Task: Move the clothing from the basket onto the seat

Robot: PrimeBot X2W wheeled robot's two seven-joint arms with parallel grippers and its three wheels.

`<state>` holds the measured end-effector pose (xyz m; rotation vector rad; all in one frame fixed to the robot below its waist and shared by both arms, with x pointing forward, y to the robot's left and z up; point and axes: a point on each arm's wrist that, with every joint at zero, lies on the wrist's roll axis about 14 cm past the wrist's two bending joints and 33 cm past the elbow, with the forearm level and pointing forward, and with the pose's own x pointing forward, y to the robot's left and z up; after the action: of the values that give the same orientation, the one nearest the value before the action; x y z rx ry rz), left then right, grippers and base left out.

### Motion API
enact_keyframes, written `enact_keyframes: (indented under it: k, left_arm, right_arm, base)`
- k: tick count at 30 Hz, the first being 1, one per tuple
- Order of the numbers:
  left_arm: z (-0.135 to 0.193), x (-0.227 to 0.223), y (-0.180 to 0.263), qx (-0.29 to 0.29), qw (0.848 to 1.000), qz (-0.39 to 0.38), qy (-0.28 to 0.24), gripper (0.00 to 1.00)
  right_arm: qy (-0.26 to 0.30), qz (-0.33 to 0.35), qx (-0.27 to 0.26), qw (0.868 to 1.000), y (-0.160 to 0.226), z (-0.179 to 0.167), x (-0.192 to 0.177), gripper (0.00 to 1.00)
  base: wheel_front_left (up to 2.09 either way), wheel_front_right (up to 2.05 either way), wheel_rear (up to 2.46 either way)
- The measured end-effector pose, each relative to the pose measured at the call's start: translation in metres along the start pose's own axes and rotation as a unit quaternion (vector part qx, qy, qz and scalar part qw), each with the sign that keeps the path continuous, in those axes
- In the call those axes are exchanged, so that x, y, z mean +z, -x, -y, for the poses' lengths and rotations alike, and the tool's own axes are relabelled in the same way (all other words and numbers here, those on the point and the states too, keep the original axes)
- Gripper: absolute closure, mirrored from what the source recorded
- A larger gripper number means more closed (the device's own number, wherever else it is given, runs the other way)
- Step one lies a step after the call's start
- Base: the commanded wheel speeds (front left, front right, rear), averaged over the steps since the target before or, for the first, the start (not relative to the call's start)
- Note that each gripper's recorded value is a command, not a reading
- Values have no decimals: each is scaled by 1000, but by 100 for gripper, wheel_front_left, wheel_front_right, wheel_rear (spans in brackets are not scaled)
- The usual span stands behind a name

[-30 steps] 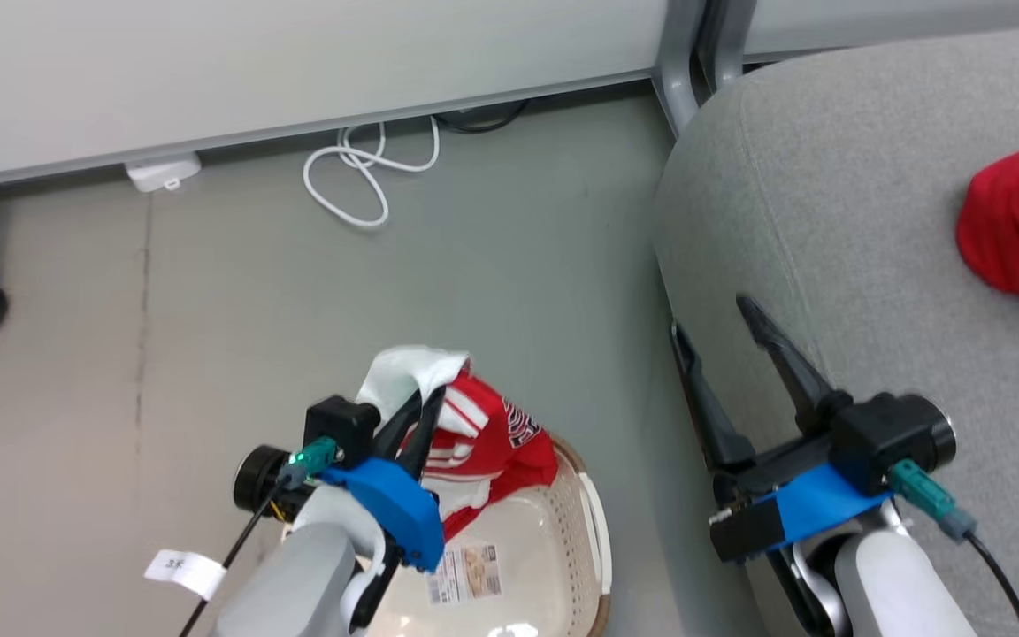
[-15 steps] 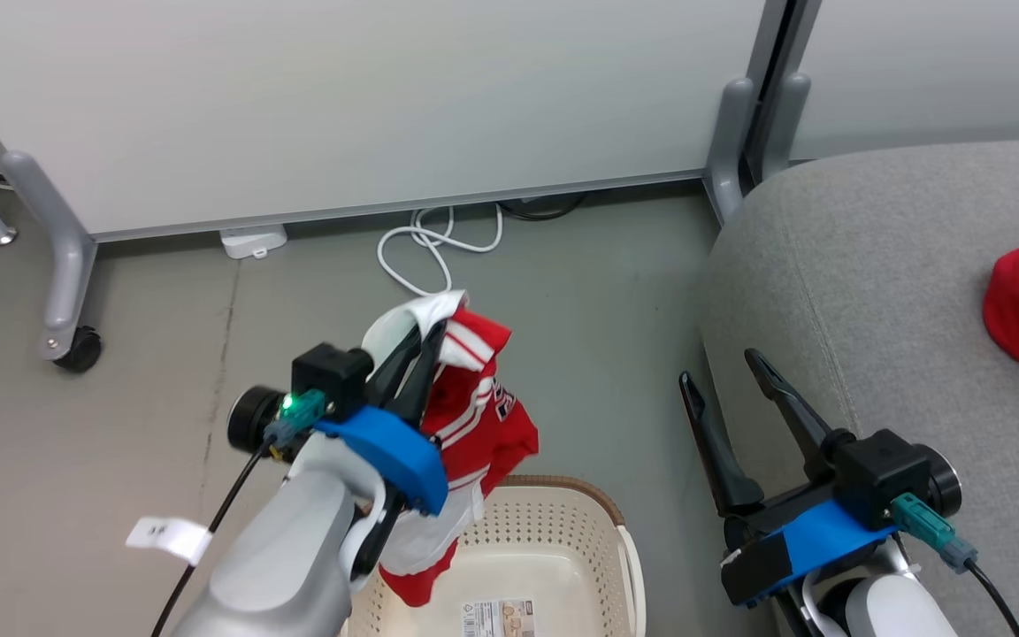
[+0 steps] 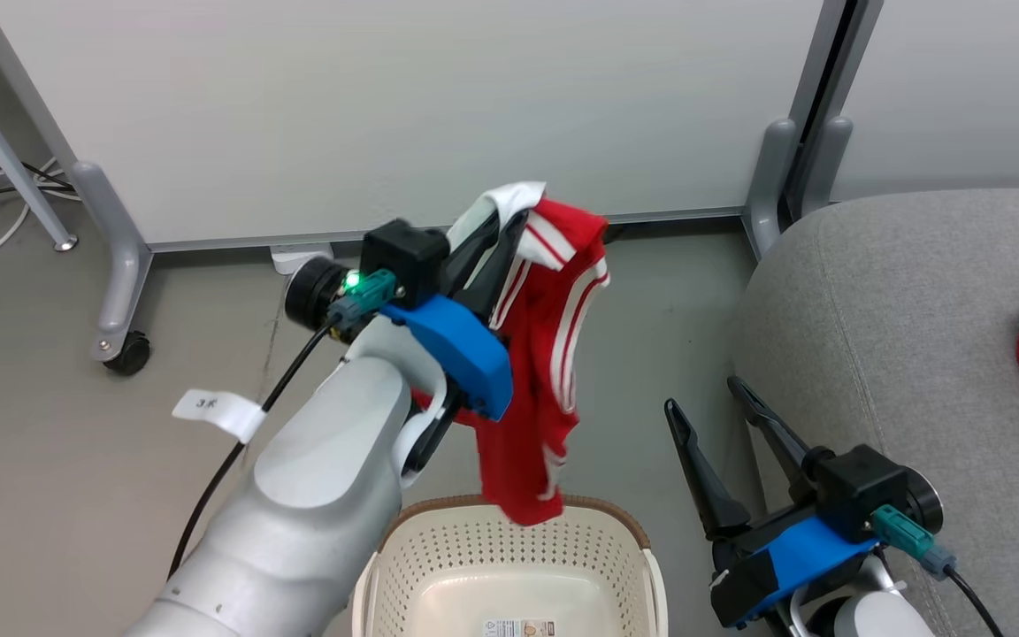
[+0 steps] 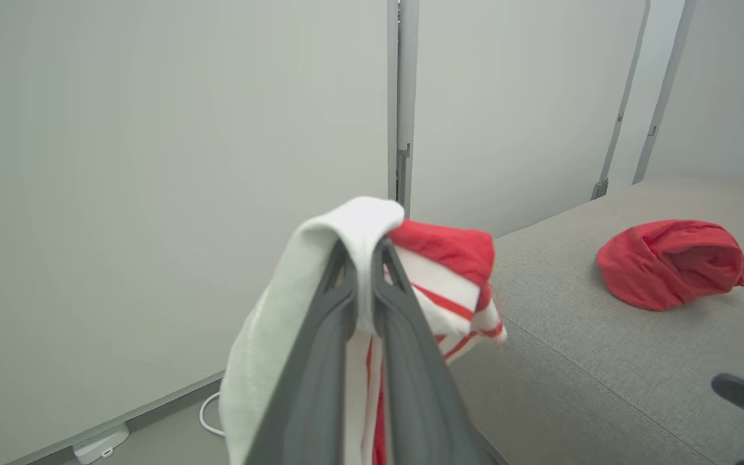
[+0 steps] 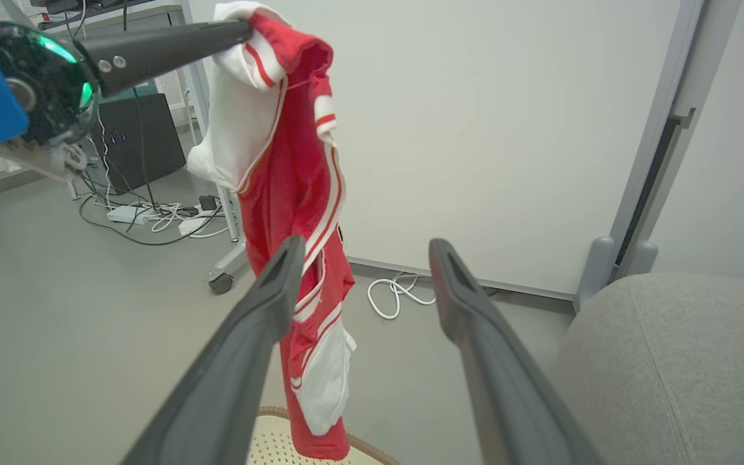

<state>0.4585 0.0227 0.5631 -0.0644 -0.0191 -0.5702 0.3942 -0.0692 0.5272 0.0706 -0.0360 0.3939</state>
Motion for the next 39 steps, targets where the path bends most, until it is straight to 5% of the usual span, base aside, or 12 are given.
enact_keyframes:
  k: [20, 39]
  left_arm:
    - [42, 22, -15, -65, 998, 13, 5, 100]
    - [61, 29, -14, -97, 995, 20, 10, 100]
  right_arm:
    - [9, -41, -2, 999, -10, 6, -16, 0]
    - [-4, -173, 29, 985, -61, 1, -72, 0]
  base:
    - [0, 0, 0]
    - [0, 0, 0]
